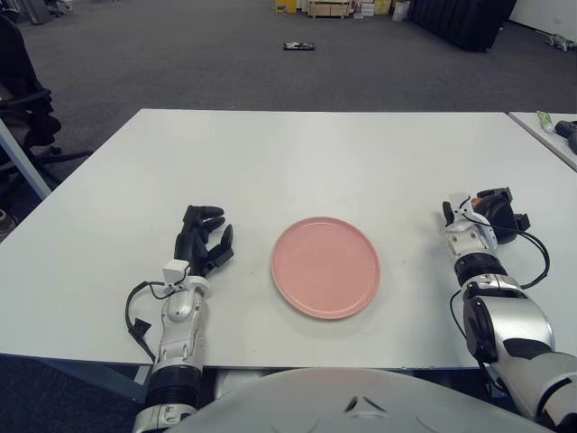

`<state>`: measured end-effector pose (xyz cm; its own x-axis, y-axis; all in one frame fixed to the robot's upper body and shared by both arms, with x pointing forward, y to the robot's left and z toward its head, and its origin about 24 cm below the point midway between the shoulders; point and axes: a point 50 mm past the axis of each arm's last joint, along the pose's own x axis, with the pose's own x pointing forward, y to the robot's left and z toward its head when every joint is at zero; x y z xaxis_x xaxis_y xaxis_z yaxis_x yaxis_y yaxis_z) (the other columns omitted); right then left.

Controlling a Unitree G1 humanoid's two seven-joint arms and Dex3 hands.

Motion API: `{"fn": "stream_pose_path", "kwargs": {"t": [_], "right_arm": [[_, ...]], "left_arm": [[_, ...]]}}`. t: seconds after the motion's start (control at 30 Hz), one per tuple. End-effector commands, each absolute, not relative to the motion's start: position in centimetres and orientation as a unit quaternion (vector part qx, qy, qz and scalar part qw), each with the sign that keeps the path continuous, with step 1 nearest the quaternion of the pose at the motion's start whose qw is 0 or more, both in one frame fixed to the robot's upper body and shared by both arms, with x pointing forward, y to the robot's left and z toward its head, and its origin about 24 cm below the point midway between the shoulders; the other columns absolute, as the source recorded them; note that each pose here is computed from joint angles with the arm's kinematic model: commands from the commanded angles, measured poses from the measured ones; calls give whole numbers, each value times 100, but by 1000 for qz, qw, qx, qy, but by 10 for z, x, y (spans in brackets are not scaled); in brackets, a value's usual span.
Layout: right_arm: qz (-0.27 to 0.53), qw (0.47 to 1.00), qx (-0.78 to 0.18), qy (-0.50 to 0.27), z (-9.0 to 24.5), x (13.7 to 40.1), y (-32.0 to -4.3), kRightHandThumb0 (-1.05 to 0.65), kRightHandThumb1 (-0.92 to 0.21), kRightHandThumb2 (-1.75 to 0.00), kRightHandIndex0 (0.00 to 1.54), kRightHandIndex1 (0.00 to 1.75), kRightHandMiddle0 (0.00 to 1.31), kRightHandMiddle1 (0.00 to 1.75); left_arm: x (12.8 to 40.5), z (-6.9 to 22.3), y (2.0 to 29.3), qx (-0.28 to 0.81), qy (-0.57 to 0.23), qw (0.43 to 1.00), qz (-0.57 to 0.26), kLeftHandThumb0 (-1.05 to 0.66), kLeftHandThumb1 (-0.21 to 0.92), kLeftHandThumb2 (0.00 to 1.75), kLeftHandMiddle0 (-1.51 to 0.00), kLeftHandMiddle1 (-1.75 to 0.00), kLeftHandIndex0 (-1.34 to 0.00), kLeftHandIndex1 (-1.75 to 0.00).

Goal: Put the apple into the plate.

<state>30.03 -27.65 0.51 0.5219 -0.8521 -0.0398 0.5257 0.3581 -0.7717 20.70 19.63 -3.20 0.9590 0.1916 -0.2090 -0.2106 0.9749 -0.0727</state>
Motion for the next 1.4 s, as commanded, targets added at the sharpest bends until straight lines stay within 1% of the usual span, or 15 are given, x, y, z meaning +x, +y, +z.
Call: {"fn": "stream_pose_path", "kwargs": {"t": [0.0, 0.27, 0.6, 0.8, 0.93, 1.07, 1.23, 1.37], "right_arm": [[-441, 793, -360, 218, 10, 303, -279, -1, -20, -127, 58, 175, 90, 117], [-444, 797, -357, 201, 13, 305, -279, -1, -19, -128, 60, 175, 90, 116], [-468, 795, -363, 128, 34, 310, -264, -1, -15, -133, 66, 175, 89, 118], [-469, 803, -359, 79, 48, 308, -254, -1, -13, -136, 69, 175, 88, 120], [-465, 810, -353, 63, 51, 305, -251, -1, -12, -137, 70, 175, 87, 121], [-455, 824, -337, -2, 63, 296, -241, -1, -10, -142, 74, 175, 85, 126], [-443, 832, -330, -44, 71, 292, -235, -1, -7, -147, 78, 175, 80, 134], [-424, 845, -314, -85, 83, 287, -226, -1, -6, -150, 80, 175, 77, 139]], "left_arm": [[196, -48, 199, -44, 149, 982, 112, 0, 68, 76, -50, -138, -26, -175], [196, -49, 199, -47, 146, 982, 113, 0, 68, 75, -50, -138, -26, -175], [196, -48, 200, -48, 143, 982, 118, 0, 67, 76, -52, -136, -27, -175], [196, -48, 199, -49, 146, 981, 121, 0, 69, 74, -51, -135, -27, -175], [197, -49, 199, -51, 147, 980, 121, 0, 69, 73, -51, -135, -26, -175], [197, -49, 199, -51, 148, 980, 119, 0, 70, 73, -50, -136, -26, -175], [197, -49, 199, -50, 149, 980, 119, 0, 70, 73, -49, -138, -26, -175], [197, -49, 199, -49, 150, 980, 120, 0, 70, 73, -48, -138, -25, -175]]}}
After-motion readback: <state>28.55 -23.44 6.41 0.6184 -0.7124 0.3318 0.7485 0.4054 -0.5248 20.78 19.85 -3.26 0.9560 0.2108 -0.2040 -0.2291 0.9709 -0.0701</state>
